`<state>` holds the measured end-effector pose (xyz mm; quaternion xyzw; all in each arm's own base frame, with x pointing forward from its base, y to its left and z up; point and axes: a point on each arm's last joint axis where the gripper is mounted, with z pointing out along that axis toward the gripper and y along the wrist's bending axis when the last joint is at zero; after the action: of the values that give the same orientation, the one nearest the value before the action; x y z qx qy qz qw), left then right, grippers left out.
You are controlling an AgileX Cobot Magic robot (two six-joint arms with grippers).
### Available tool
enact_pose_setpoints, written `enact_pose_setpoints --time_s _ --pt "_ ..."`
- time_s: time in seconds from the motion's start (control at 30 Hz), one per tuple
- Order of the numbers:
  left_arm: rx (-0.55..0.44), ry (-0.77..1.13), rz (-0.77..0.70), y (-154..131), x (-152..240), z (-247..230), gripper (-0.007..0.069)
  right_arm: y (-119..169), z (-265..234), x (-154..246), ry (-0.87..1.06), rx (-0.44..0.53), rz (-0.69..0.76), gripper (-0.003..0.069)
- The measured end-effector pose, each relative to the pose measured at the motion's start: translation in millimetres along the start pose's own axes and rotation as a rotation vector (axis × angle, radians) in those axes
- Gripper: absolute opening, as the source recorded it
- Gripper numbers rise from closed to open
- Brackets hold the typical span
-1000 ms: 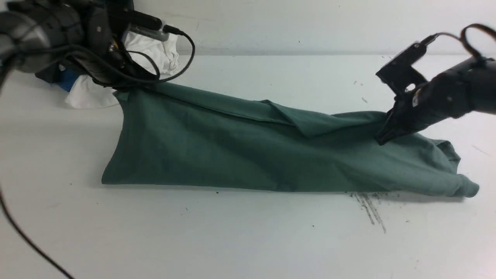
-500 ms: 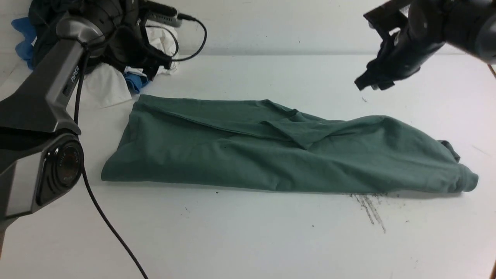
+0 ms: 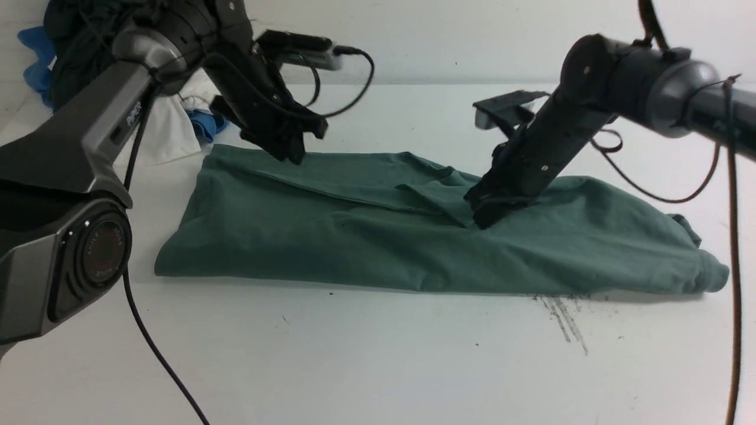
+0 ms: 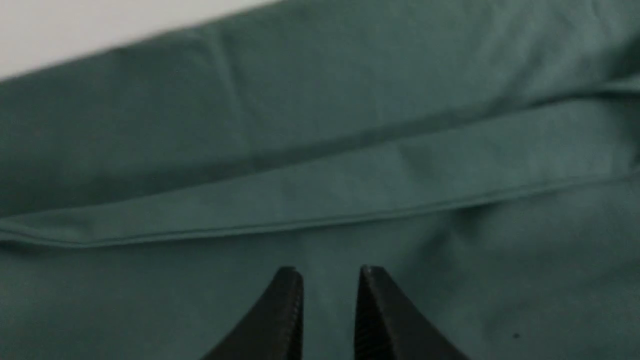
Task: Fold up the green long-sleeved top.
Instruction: Use both arms to drag the lower edge of the fabric forward and fold it over the upper edge
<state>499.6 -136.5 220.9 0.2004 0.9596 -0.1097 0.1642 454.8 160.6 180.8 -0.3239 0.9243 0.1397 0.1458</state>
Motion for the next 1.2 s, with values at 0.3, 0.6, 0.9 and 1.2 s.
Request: enact_pose_setpoints --time_s 0.3,0.6,0.9,1.2 --pt "0.053 0.169 0.068 -30 28 46 0.0028 -21 26 -24 -0.279 0.252 -0.006 -0.0013" --pt "0.058 0.169 0.073 -33 28 47 0.0026 -38 9 -39 -0.508 0.408 0.199 -0.0013" --pt "0.039 0.165 0.095 -32 27 45 0.0026 -26 -46 7 0.052 0.423 0.111 -0.0013" --pt "-0.060 0.003 0.107 -24 18 -54 0.0026 -75 -69 117 0.152 0.365 0.368 -0.0013"
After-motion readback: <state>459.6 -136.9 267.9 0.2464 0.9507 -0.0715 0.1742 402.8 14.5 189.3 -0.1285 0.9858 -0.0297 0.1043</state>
